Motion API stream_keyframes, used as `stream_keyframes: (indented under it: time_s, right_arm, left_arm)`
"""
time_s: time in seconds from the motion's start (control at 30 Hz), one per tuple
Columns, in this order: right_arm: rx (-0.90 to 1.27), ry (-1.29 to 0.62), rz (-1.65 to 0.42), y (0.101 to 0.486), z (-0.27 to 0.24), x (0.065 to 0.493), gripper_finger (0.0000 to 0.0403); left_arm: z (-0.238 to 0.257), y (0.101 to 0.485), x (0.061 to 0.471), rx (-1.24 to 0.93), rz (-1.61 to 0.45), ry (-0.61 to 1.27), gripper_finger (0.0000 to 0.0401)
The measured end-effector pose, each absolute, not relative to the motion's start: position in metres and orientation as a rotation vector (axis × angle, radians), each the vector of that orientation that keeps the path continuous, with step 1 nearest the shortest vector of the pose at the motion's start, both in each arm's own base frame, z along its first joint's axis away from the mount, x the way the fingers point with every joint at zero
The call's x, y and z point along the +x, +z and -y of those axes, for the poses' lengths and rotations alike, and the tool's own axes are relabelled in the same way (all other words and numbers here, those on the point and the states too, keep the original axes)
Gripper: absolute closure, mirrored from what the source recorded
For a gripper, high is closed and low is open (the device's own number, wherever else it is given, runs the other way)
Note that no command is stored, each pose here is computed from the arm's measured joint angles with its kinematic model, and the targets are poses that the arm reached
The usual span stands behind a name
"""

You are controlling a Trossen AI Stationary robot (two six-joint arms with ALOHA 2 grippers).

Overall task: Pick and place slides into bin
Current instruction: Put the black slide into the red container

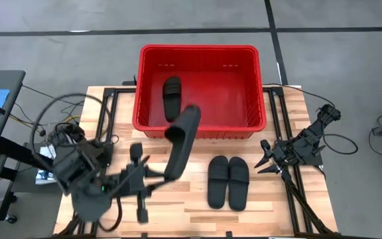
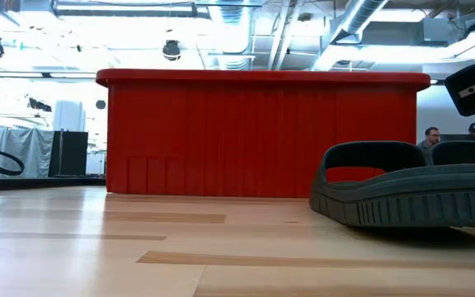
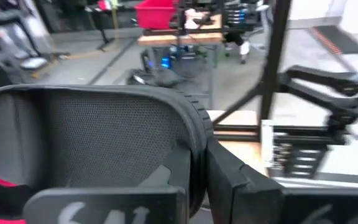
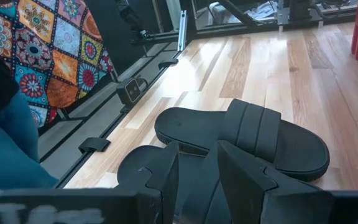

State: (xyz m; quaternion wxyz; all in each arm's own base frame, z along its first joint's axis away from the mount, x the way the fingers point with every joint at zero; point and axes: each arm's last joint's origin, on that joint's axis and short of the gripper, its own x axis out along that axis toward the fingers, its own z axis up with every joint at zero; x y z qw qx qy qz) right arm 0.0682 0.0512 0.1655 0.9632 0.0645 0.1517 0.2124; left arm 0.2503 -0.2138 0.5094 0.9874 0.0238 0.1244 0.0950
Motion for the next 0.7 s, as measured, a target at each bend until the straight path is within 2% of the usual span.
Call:
stream_keyframes:
  time_s: [0.47,0.7]
  right_arm:
    - [0.131,0.43,-0.307,0.165,-0.051,0.068,0.03]
    - [0.131,0.43,-0.307,0.166,-0.051,0.068,0.03]
  left_arm:
    - [0.094,0.52,0.272,0.19,-0.418,0.337,0.0392]
    - [0.041,0.518,0.286,0.225,-0.486,0.34,0.0392]
